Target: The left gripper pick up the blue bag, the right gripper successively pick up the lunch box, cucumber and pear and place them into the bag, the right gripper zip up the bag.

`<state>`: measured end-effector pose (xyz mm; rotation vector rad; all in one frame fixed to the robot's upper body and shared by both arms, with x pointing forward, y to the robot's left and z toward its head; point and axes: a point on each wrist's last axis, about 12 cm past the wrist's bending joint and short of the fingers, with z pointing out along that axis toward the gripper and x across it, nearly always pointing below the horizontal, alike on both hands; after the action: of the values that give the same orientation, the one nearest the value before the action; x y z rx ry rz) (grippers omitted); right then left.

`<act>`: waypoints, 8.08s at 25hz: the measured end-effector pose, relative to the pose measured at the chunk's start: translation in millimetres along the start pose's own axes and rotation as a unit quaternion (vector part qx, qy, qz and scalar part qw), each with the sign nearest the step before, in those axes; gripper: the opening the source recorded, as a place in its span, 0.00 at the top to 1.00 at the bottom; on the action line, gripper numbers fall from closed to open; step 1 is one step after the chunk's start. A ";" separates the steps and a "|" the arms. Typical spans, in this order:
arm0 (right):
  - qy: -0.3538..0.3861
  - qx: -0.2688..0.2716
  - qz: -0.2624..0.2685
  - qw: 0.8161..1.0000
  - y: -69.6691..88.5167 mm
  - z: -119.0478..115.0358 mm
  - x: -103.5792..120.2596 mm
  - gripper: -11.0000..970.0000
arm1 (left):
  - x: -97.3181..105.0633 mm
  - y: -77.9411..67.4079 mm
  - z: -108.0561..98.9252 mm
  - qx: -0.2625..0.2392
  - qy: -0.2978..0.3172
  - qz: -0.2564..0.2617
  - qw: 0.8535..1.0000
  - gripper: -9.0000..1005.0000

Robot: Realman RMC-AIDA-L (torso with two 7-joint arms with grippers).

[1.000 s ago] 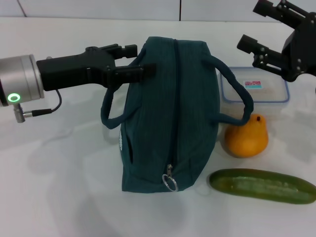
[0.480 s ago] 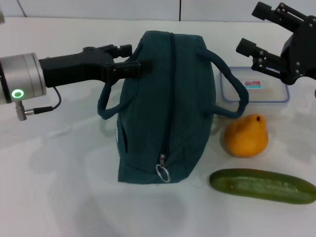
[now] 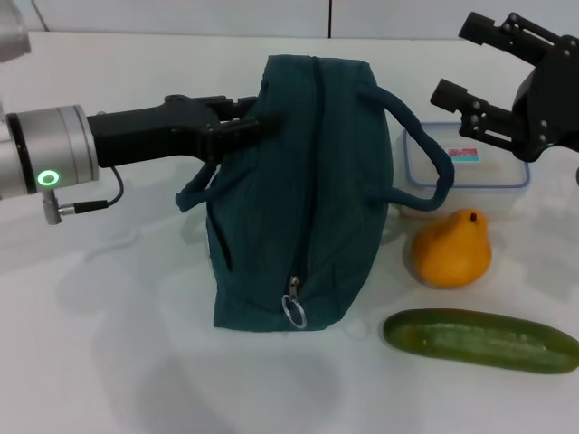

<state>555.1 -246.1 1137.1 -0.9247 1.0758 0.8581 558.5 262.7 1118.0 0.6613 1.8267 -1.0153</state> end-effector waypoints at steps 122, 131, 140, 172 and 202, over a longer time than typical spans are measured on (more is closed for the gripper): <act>-0.019 0.367 0.569 0.735 4.3 -47.1 99.0 0.43 | 36.7 -10.1 30.3 0.032 -0.082 0.141 0.986 0.90; -0.017 0.364 0.574 0.733 3.9 -44.9 99.0 0.44 | 36.7 -10.7 32.5 0.032 -0.081 0.143 0.986 0.90; -0.010 0.357 0.564 0.745 3.1 -41.9 97.9 0.48 | 38.0 -10.1 31.1 0.028 -0.082 0.141 0.986 0.90; -0.025 0.264 0.326 0.907 15.4 -39.6 66.7 0.89 | 36.2 -4.6 14.7 0.004 -0.139 0.067 0.988 0.91; -0.137 0.029 0.206 0.969 -2.8 47.6 -3.0 0.89 | 37.9 -7.7 23.1 0.013 -0.133 0.068 0.989 0.91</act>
<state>572.7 -203.8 1150.2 -0.5171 1.0593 1.2498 546.5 239.8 1081.2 0.6259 1.5185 -0.9866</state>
